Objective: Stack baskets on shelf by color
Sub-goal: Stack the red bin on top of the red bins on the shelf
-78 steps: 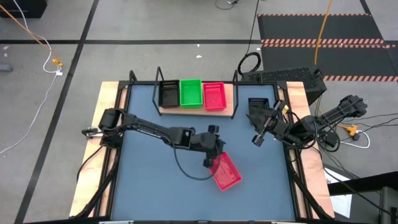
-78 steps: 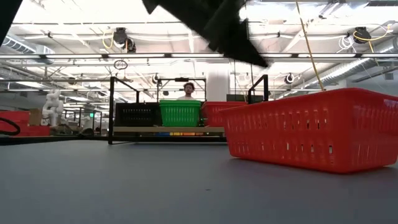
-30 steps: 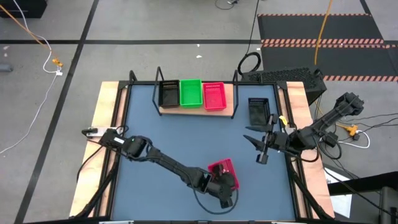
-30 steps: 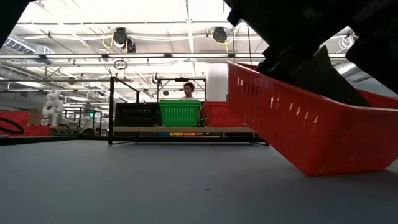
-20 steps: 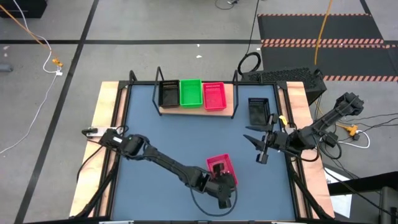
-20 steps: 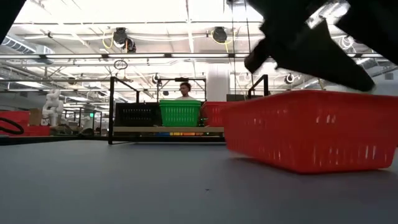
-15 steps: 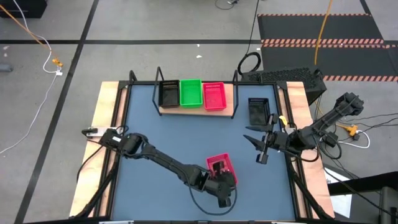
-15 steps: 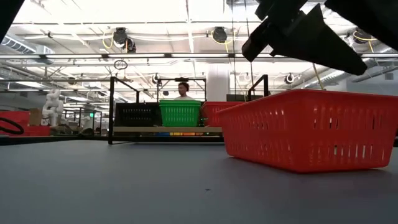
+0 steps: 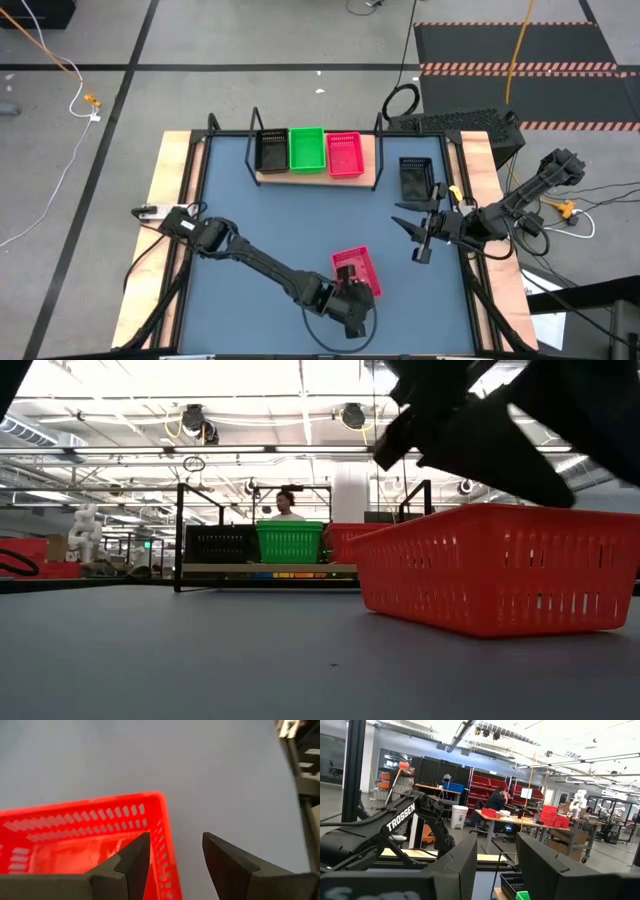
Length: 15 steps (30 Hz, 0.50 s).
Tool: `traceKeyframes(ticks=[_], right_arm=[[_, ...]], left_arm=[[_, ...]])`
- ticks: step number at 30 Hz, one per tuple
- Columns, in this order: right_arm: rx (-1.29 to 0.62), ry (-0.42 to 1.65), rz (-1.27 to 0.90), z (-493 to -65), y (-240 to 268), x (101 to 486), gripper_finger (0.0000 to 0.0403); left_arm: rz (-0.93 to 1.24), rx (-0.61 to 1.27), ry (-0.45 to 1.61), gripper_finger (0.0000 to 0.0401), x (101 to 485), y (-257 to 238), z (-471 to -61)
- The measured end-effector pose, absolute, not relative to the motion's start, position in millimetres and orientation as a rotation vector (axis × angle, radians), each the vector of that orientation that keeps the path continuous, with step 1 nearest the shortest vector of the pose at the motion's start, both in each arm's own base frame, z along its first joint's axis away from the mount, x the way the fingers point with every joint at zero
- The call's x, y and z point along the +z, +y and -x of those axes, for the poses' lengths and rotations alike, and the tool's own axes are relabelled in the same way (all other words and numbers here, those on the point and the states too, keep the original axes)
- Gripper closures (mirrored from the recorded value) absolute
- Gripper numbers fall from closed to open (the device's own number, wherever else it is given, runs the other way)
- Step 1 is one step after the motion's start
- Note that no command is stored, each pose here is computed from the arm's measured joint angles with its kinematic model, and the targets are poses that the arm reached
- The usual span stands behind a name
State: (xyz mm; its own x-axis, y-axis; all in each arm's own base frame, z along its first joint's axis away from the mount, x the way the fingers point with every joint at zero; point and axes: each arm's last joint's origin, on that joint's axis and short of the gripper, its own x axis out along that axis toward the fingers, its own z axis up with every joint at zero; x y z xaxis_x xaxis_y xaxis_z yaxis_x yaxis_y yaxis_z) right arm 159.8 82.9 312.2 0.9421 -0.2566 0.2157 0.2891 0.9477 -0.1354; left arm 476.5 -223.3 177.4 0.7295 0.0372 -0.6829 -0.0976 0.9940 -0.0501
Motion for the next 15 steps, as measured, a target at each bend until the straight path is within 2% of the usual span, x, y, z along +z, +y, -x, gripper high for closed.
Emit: traceKeyframes(ticks=[7, 15], right_arm=[[-0.280, -0.198, 0.166, -159.8, 82.9, 312.2, 0.0273], [-0.280, -0.206, 0.152, -159.6, 82.8, 313.0, 0.0273]], left_arm=[[0.097, 0.146, 0.815, 0.0246, 159.7, -219.2, -468.4], [0.091, 0.150, 0.896, 0.0329, 140.2, -216.2, -459.3]])
